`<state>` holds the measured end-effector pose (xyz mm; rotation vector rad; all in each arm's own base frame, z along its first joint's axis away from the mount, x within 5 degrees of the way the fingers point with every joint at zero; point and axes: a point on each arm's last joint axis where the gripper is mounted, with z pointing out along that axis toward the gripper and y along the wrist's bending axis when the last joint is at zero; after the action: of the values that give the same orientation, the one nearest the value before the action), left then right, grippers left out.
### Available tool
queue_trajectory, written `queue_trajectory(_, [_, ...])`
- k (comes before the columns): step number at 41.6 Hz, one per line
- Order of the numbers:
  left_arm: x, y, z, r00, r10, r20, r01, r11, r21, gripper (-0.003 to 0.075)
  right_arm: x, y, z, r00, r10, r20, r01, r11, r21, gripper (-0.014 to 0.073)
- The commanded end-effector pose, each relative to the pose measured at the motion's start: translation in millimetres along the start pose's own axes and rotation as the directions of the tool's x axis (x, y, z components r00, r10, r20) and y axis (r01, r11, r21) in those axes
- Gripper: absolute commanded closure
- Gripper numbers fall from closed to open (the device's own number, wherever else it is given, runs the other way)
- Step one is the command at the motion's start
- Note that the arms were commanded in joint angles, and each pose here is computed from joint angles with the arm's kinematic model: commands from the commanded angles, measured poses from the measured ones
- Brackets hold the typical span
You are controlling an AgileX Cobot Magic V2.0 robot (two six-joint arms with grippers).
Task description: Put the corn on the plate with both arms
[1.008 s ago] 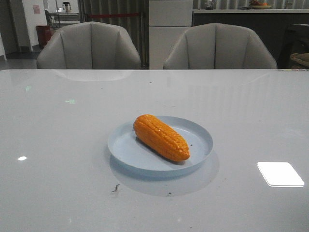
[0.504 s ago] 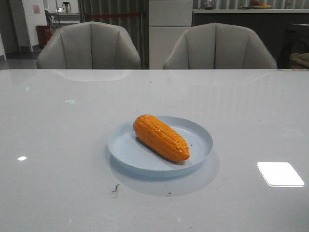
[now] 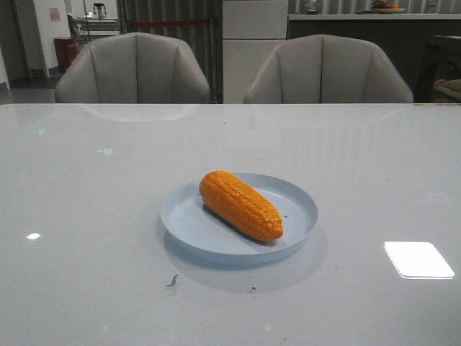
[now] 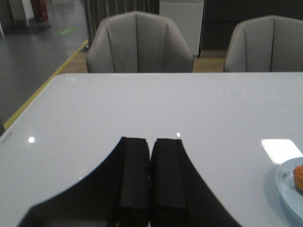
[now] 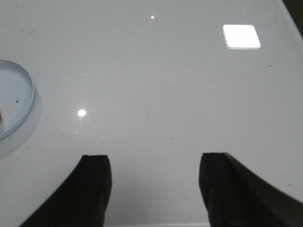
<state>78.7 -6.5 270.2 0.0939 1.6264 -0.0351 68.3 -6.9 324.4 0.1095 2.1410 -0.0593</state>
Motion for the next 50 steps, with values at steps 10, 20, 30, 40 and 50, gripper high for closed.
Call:
queue_trajectory(10, [34,0,-21,0.967,-0.008,0.254,0.013,1.000,-0.021,0.0627,-13,0,-4,0.996,0.003,0.094,-0.003,1.000,0.001,0.0086])
queue_trajectory(20, [65,-1,-20,0.977,-0.017,0.212,0.021,1.000,-0.018,0.0627,-13,0,-4,0.996,0.003,0.094,-0.003,1.000,0.001,0.0086])
queue_trajectory(30, [67,-1,-19,0.982,-0.017,0.190,0.021,1.000,-0.016,0.0627,-13,0,-4,0.996,0.003,0.094,-0.003,1.000,0.001,0.0086])
queue_trajectory(40, [67,-1,-19,0.982,-0.017,0.190,0.021,1.000,-0.016,0.0627,-13,0,-4,0.996,0.003,0.094,-0.003,1.000,0.001,0.0086])
queue_trajectory(50, [67,-1,-19,0.982,-0.017,0.190,0.021,1.000,-0.016,0.0627,-13,0,-4,0.996,0.003,0.094,-0.003,1.000,0.001,0.0086])
